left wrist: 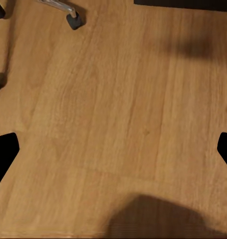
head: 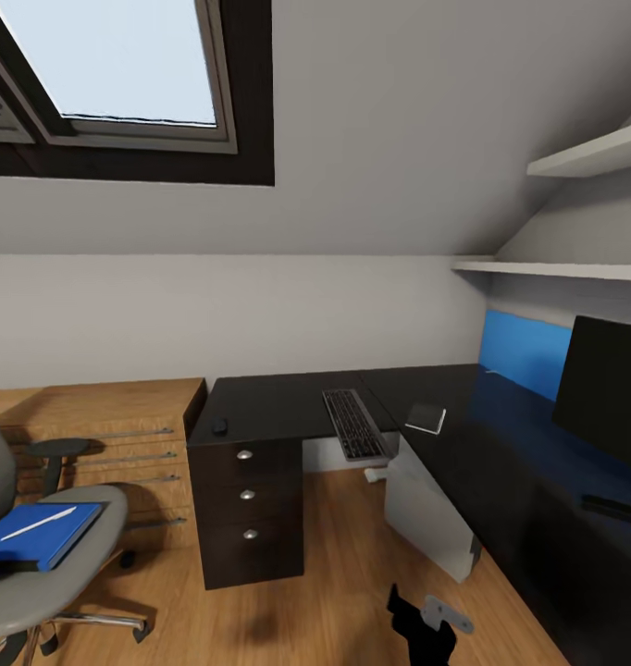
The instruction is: In the bedroom, organize the workspace by keeping the computer under the desk, ensuring the monitor is on the desk, placing the keyboard on the desk next to the monitor, placing the mouse on the desk next to the keyboard, moving the folder from the swivel chair onto the desk next to the mouse, stacking the notebook on top of the folder with the pen on top of the notebook, and positioning the swivel chair next to the desk.
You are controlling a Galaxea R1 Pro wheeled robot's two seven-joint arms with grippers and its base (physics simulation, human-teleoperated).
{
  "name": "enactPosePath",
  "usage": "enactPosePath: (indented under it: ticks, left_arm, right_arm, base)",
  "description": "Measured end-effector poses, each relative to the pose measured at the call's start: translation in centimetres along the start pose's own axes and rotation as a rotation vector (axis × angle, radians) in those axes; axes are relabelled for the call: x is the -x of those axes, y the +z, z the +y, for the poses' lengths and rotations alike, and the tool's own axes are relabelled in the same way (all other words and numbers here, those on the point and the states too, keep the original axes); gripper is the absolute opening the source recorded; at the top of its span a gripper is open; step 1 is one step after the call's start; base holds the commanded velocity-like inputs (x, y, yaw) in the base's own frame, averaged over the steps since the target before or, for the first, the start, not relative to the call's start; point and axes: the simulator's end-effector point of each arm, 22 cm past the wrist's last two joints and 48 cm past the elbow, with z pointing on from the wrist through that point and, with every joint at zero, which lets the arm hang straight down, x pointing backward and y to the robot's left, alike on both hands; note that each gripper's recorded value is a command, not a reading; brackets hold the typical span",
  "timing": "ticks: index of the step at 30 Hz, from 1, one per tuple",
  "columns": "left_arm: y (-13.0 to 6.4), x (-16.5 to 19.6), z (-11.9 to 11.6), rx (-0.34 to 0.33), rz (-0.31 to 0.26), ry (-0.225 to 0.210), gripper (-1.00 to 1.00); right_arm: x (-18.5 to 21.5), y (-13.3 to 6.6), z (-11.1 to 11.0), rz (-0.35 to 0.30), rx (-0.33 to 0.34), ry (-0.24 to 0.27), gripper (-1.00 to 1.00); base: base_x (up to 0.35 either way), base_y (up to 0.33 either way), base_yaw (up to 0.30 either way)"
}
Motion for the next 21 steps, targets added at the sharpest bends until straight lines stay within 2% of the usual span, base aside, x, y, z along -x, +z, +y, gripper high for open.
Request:
enactPosePath:
  ticks: [3,11,21]
  left_arm:
    - [-0.4,-0.2,0.4,0.008,0.012,0.002,1.00]
    - [-1.4,0.1,0.9,0.022,0.033,-0.039,1.00]
    - [-2.6,1.2,1.0,0.023,0.037,-0.055,1.00]
  right_arm:
    - [0.7,-0.1,-0.6,-0.003,-0.009,-0.005,1.00]
    - [2.1,-0.5,-0.5,-0.006,-0.010,-0.011,1.00]
    - [3.5,-1.2,-0.2,-0.009,-0.004,-0.025,1.00]
  base:
    - [0.000,0.000,0.000]
    - [0.000,0.000,0.008]
    - [0.000,0.000,0.151]
